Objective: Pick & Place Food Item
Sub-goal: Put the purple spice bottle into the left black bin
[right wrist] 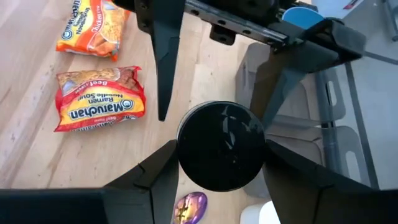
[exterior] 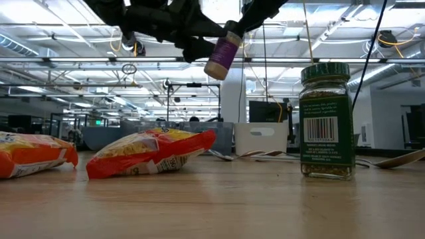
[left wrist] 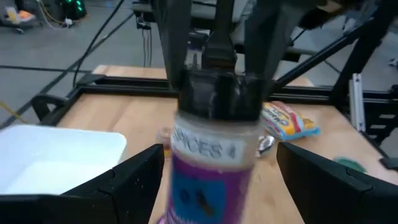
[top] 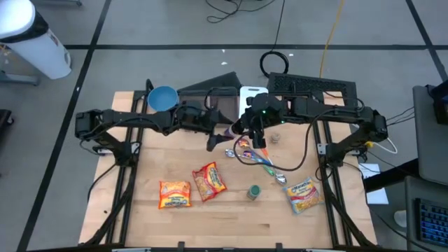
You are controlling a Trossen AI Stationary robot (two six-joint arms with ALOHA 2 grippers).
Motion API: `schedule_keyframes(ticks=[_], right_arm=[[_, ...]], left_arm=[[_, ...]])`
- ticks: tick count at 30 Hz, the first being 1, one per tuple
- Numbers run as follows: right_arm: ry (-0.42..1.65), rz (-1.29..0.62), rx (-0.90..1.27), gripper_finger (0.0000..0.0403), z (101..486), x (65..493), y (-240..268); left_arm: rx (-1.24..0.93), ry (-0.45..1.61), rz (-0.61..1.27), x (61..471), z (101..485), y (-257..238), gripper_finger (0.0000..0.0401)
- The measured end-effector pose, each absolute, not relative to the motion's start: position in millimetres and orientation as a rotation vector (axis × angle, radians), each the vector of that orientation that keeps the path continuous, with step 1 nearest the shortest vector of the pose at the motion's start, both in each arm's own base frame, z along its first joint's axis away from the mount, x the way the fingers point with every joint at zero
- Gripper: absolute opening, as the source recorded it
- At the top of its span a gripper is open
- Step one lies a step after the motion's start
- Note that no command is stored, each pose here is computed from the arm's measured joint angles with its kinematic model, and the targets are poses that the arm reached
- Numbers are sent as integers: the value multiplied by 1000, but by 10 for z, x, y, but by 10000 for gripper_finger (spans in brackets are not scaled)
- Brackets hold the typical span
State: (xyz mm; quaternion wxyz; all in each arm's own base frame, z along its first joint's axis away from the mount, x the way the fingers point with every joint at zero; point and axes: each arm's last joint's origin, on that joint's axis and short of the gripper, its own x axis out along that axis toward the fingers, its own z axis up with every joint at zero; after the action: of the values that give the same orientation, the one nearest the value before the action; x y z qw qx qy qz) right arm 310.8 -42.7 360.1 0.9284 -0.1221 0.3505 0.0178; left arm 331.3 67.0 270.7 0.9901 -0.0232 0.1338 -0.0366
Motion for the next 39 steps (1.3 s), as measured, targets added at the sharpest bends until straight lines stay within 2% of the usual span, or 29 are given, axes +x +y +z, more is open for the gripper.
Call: schedule_keyframes(ticks=[11, 25, 28, 35, 39], right_arm=[[738, 43, -250, 191, 3587, 3095, -423], [741, 50, -264, 191, 3584, 3093, -422], [739, 50, -264, 191, 3585, 3094, -422], [737, 49, -265, 191, 3585, 3096, -425], [736, 49, -265, 191, 3585, 3097, -425]], left_arm=[[-33, 378, -100, 3597, 2758, 729, 324], [-23, 356, -103, 3606, 2806, 730, 322], [-23, 355, -103, 3606, 2807, 730, 304], [-25, 359, -104, 3605, 2803, 727, 221], [-20, 360, -105, 3604, 2802, 727, 208]])
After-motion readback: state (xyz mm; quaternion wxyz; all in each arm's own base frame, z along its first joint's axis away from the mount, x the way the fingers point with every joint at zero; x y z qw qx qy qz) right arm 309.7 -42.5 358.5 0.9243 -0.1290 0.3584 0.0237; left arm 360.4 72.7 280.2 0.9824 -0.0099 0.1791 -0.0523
